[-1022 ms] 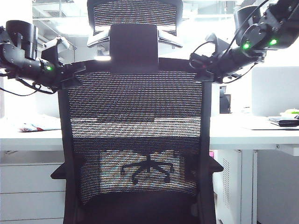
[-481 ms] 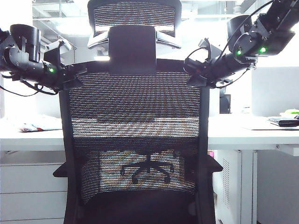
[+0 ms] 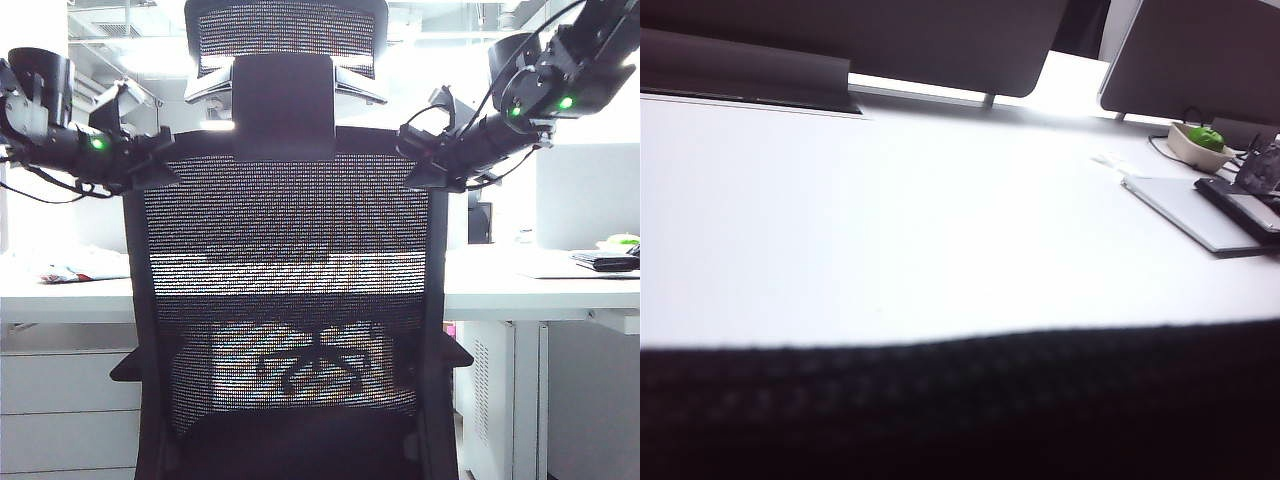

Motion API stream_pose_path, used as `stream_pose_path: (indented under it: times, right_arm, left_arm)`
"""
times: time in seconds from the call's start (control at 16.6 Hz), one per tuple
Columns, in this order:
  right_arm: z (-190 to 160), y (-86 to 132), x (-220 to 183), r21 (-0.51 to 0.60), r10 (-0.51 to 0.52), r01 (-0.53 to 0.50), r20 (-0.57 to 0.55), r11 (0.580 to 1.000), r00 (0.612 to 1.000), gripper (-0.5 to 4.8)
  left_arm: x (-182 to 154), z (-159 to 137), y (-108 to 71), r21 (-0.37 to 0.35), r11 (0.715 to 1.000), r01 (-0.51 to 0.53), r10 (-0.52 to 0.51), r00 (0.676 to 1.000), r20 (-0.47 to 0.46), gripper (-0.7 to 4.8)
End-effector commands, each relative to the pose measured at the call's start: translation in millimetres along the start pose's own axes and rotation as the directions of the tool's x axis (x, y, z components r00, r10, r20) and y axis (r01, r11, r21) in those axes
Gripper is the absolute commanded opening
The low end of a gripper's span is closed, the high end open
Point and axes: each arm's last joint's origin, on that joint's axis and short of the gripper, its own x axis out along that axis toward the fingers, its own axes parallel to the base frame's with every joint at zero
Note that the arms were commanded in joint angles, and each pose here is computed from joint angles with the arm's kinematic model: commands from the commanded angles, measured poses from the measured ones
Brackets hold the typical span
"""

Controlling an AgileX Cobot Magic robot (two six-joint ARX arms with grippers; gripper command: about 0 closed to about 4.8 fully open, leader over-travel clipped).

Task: Push the black chair under the table.

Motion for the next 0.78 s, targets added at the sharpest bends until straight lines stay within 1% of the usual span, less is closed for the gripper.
stream_pose_path:
  times: [0.06, 0.24, 0.3, 0.42, 0.48, 0.54, 0.6, 0.66, 0.78]
  right_arm:
    - [4.1, 14.4, -15.7, -0.018, -0.01, 0.011, 0.032, 1.0, 0.999, -0.09]
    - [-2.7, 25.9, -33.2, -0.002, 0.006, -0.006, 0.04, 1.0, 0.999, -0.09]
    - [-5.3, 30.1, -45.0, 0.013, 0.008, -0.009, 0.049, 1.0, 0.999, -0.09]
    - [-10.5, 44.9, -75.2, 0.029, 0.025, -0.027, 0.068, 0.999, 0.997, -0.09]
    - [-11.6, 48.3, -85.2, 0.036, 0.027, -0.029, 0.072, 0.999, 0.997, -0.09]
    - [-13.1, 55.6, -103.9, 0.043, 0.032, -0.036, 0.081, 0.998, 0.996, -0.09]
    - [-14.8, 63.7, -124.2, 0.058, 0.039, -0.044, 0.094, 0.997, 0.995, -0.09]
    - [-17.7, 72.1, -148.9, 0.083, 0.042, -0.052, 0.112, 0.995, 0.993, -0.09]
    - [-22.9, 83.5, -187.2, 0.118, 0.031, -0.049, 0.154, 0.992, 0.988, -0.09]
  left_arm:
    - [-21.0, 5.8, -15.1, 0.03, 0.999, 0.03, -0.031, 0.998, 0.047, -0.06]
    - [-41.7, 1.3, -26.0, 0.028, 0.999, 0.031, -0.032, 0.998, 0.046, -0.06]
    - [-50.4, 0.5, -30.9, 0.026, 0.999, 0.03, -0.031, 0.999, 0.043, -0.06]
    - [-75.9, 3.5, -46.1, 0.034, 0.999, 0.032, -0.034, 0.998, 0.057, -0.06]
    - [-86.5, 6.2, -52.8, 0.04, 0.999, 0.035, -0.037, 0.997, 0.066, -0.06]
    - [-102.0, 9.4, -62.3, 0.048, 0.998, 0.036, -0.04, 0.996, 0.081, -0.06]
    - [-124.5, 12.9, -75.6, 0.047, 0.998, 0.03, -0.035, 0.994, 0.107, -0.06]
    - [-148.6, 13.7, -89.0, 0.026, 1.0, 0.015, -0.019, 0.991, 0.13, -0.06]
    - [-183.2, 9.9, -107.7, -0.011, 1.0, 0.005, -0.003, 0.989, 0.15, -0.06]
